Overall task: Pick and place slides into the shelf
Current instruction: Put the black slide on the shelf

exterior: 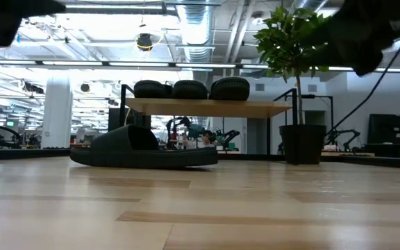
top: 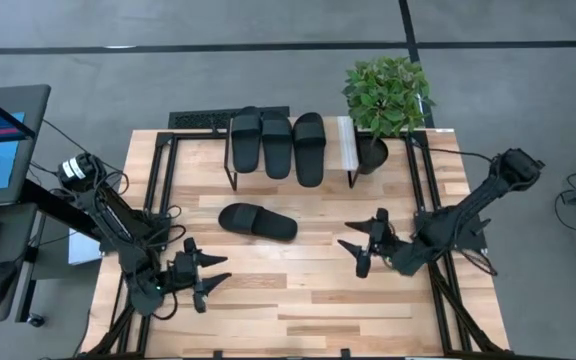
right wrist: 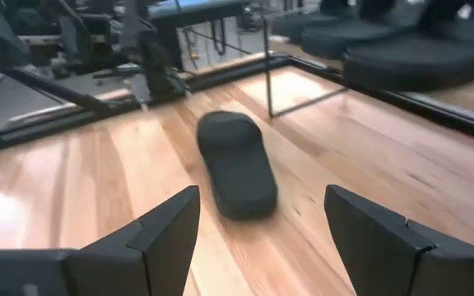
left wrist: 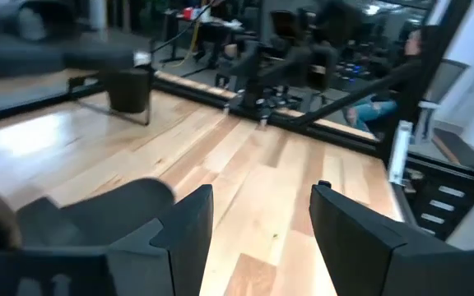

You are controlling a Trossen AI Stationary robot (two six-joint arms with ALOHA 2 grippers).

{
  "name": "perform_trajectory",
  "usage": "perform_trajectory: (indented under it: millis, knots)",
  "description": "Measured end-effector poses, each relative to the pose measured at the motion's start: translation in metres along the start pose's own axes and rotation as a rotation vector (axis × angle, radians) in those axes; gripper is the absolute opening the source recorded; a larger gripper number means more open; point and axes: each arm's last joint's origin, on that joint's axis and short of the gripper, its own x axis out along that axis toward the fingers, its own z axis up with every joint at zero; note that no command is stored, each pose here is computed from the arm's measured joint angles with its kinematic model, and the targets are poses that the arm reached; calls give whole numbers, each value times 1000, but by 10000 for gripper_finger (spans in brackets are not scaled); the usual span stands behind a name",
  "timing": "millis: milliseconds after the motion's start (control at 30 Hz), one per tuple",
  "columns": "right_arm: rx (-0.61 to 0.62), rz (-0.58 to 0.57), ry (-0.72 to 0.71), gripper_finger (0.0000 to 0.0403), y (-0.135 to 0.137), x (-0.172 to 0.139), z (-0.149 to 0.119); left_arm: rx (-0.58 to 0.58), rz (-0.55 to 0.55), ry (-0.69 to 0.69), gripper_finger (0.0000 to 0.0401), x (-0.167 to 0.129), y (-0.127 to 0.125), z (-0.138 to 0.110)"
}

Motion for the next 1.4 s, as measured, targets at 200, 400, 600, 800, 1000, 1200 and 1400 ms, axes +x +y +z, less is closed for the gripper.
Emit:
perform_trajectory:
  millis: [200, 400, 600, 800, 1000, 1200, 1400]
  knots:
    - [-29, -43, 5, 255, 8, 0, -20, -44, 87, 78, 192, 18, 18, -10]
    - [-55, -67, -5, 255, 12, 3, -30, -121, 152, 269, 192, 34, 43, -11]
    - [-58, -67, -2, 255, 12, 3, -30, -152, 367, 422, 192, 29, 81, 11]
    - [-60, -47, 13, 255, 13, 3, -31, -260, 460, 538, 192, 17, 109, 31]
    - [-63, -27, 20, 255, 14, 1, -32, -368, 530, 554, 192, 20, 128, 44]
    - [-67, -9, 22, 255, 16, -2, -33, -360, 629, 575, 192, 33, 145, 47]
    - [-67, -6, 22, 255, 17, -3, -33, -371, 634, 635, 192, 48, 154, 40]
